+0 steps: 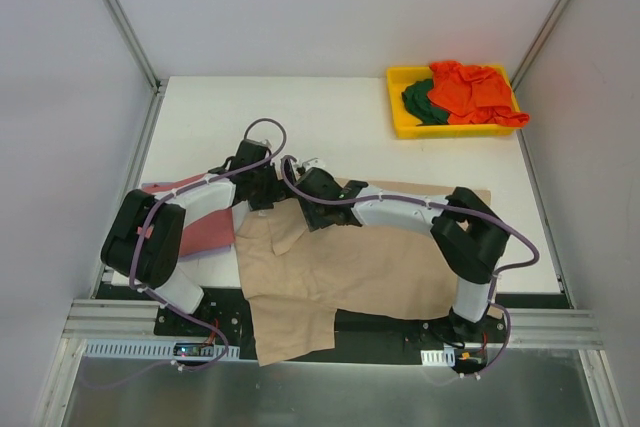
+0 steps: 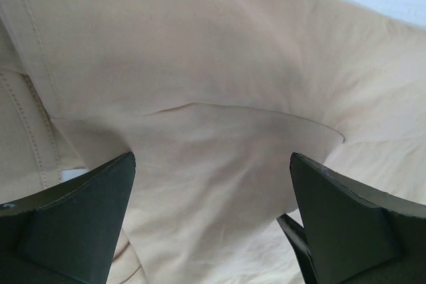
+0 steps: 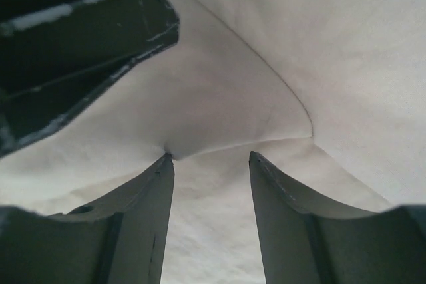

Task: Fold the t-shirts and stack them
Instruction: Fold the flattened tshirt in 1/3 of the way

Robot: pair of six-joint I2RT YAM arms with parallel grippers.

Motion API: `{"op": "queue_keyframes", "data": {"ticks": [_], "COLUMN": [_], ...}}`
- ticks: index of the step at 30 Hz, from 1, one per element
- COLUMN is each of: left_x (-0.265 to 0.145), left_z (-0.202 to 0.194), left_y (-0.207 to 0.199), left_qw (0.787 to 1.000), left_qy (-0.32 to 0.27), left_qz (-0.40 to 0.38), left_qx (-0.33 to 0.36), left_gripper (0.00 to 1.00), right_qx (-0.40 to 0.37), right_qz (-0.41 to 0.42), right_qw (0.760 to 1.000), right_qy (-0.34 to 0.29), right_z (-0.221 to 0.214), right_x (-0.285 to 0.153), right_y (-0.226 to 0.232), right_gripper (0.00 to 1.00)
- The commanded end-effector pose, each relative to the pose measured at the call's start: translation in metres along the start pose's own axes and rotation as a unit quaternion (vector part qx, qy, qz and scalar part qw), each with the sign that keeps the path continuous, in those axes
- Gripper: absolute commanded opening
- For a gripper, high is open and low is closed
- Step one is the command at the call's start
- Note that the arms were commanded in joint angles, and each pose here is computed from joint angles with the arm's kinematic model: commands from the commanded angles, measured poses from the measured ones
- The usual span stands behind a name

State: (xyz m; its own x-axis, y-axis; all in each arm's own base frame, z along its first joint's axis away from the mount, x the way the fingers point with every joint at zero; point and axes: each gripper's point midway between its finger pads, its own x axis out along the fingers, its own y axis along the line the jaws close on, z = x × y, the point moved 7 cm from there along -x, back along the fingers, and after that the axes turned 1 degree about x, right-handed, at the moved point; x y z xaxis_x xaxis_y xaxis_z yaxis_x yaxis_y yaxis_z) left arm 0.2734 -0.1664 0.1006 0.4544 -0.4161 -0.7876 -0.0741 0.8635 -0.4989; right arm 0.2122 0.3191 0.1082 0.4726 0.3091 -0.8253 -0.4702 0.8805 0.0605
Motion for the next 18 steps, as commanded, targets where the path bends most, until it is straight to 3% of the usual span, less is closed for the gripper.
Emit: {"op": "queue_keyframes", "data": {"ticks": [1,18], "left_x": [0.004,0.01], "left_z": [0.01,0.004], "left_y": [-0.002,0.011], "left_qw": [1.0,0.999], "left_qy": [-0.003,0.015], "left_qz": [-0.021,-0.01], "left_qx": [-0.008,-0.027], "left_gripper": [0.99,0.99], "right_qx": [0.014,0.053], "right_qz": [-0.051,-0.044], "right_qw": [0.999,0.998], "right_qy": [-0.01,-0.015], "right_z": [0.005,-0.01], "right_x": [0.003,0.005], "right_y": [0.003,0.016], "right_gripper": [0.5,0.46]}}
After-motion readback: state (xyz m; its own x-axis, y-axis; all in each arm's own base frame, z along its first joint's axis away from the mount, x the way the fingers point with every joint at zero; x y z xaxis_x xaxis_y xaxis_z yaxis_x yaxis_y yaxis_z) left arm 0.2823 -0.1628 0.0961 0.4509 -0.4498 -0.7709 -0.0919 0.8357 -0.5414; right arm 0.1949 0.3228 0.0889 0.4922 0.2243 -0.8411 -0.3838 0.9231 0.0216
